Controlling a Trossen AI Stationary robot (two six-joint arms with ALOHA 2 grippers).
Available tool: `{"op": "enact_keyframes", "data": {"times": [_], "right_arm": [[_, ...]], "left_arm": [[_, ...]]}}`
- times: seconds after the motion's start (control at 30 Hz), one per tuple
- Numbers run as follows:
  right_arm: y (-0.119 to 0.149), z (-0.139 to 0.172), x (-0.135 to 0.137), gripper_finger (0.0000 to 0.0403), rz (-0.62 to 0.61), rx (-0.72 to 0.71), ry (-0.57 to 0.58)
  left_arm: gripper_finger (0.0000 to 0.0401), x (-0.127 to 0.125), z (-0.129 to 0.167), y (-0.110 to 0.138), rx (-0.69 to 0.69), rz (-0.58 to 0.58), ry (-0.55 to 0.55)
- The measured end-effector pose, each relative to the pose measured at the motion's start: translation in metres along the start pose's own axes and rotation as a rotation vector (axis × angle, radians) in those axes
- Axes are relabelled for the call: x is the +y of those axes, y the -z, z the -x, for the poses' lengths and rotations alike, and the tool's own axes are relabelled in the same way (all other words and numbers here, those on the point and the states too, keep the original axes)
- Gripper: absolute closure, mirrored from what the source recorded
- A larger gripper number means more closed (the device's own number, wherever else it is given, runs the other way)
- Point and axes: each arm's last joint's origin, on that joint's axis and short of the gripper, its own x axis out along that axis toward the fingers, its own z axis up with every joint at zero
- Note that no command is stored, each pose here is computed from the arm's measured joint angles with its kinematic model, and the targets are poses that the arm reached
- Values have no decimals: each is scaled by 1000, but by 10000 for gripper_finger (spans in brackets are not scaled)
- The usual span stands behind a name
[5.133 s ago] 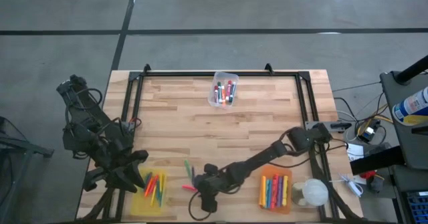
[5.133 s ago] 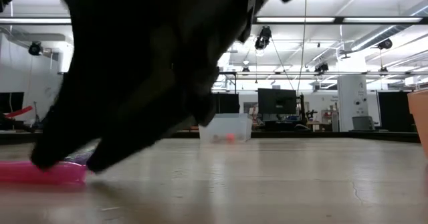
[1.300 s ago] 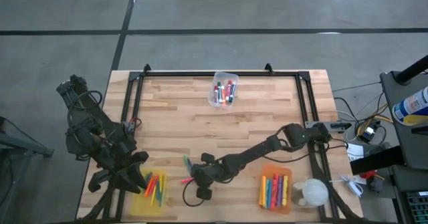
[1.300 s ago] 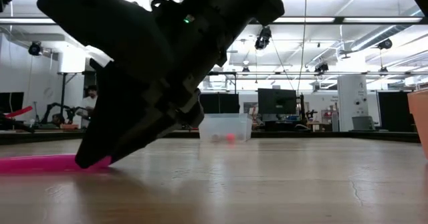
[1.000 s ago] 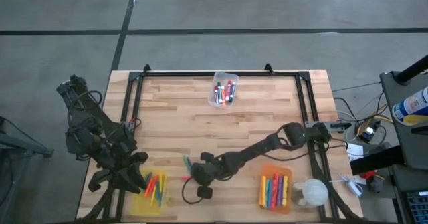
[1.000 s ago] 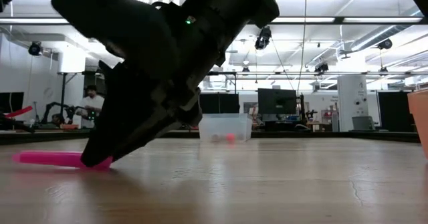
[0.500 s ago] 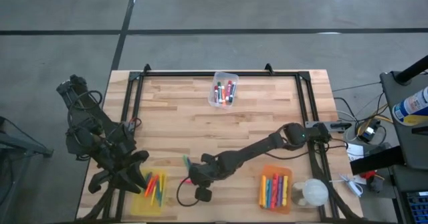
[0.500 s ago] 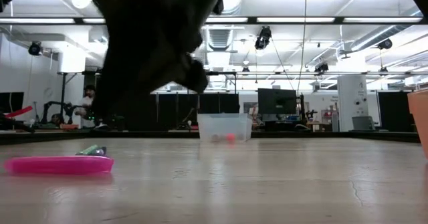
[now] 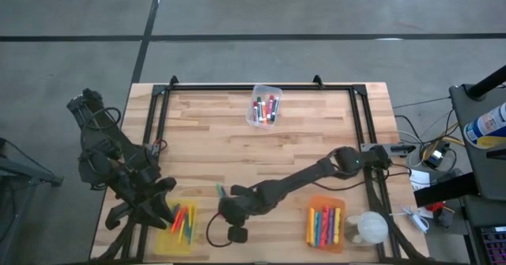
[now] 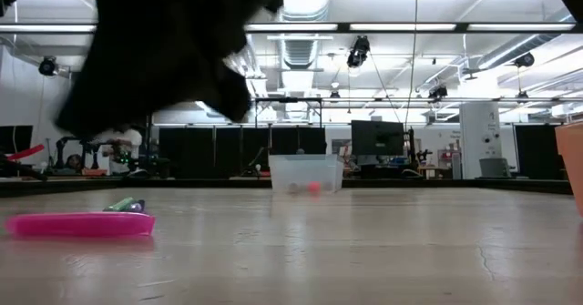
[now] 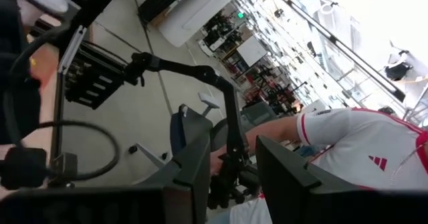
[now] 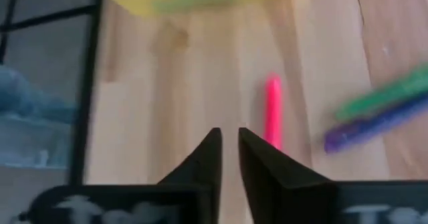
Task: Pick & Place Markers
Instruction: Put the pink highlighter into the yellow bin
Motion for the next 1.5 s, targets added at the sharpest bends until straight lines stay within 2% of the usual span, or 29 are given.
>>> {"op": "enact_keyframes", "data": {"times": [0.17,0.3,0.43,0.53,0.67,0.8,0.93,1.1,1.37,1.5], "right_arm": [[13,-13,-11,293,-74,34,67],[17,-24,-14,252,-48,28,92],[23,-35,-17,227,-34,42,94],[25,-37,-18,223,-23,40,101],[26,-38,-20,234,-6,35,128],[29,-39,-22,262,-3,44,138],[35,-42,-25,307,-16,70,131],[38,-43,-29,376,-96,114,103],[13,-32,-22,378,-118,74,80],[-8,-12,-12,391,-108,44,97]], "left_arm": [[287,1,0,1,8,21,-7],[287,1,0,1,9,25,-8],[287,1,0,1,12,25,-12],[287,1,0,1,13,40,-13],[287,2,0,2,17,42,-18],[287,2,0,2,20,41,-22],[287,2,0,2,20,43,-22],[287,2,0,2,20,55,-22],[287,3,0,1,-12,53,-45],[287,4,0,0,-56,14,-81]]}}
